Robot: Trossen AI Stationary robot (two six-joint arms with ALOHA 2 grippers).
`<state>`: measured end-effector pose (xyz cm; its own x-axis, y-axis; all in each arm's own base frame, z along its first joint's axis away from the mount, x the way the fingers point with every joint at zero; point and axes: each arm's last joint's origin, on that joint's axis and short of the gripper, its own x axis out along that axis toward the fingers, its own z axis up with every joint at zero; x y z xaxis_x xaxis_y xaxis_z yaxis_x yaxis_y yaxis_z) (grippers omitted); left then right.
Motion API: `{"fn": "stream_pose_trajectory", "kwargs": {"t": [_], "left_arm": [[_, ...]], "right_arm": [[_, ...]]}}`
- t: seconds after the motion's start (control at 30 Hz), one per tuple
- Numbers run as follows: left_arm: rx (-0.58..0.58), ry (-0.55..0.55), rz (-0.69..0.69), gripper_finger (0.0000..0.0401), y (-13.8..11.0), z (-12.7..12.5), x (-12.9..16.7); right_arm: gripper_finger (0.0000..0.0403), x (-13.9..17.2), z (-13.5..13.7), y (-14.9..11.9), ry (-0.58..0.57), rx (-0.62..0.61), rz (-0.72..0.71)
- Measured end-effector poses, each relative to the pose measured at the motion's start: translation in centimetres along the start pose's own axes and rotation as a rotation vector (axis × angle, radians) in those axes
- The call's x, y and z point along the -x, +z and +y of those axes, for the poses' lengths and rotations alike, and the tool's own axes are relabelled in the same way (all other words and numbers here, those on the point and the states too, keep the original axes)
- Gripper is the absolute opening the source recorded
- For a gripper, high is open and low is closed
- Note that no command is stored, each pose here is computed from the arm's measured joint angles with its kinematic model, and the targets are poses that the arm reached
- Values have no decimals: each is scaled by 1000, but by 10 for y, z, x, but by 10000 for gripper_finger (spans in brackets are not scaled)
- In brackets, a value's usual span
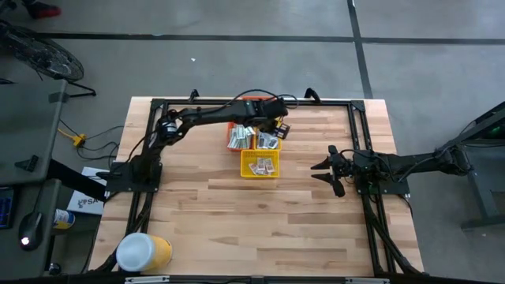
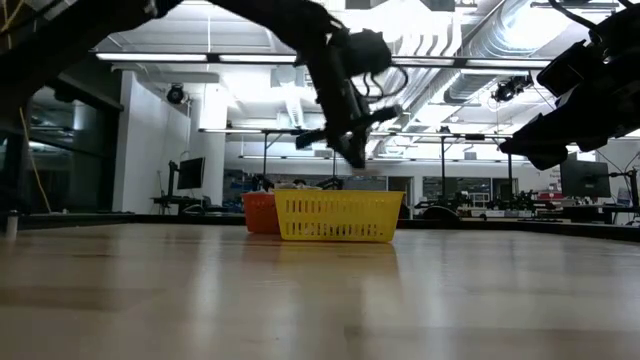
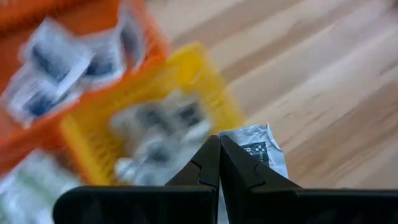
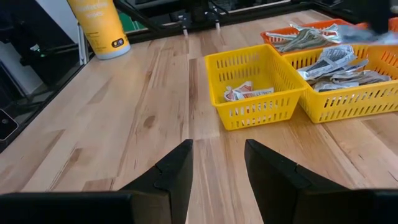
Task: Pick & Place First Aid Supplies
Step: Put the towelette pack into the top yellow bin
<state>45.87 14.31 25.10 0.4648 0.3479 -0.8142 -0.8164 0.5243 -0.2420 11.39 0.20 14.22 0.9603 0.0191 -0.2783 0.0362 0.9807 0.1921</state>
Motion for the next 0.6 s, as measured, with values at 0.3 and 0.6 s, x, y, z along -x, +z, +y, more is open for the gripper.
{"fn": "stream_pose_trajectory", "kwargs": {"t": [0.3,0.6], "left_arm": [[29,114,-23,0,-2,8,-17],[0,135,23,0,-13,10,-45]], "right_arm": [[139,0,0,0,-2,0,3],[139,-1,0,-1,-3,0,10]]}}
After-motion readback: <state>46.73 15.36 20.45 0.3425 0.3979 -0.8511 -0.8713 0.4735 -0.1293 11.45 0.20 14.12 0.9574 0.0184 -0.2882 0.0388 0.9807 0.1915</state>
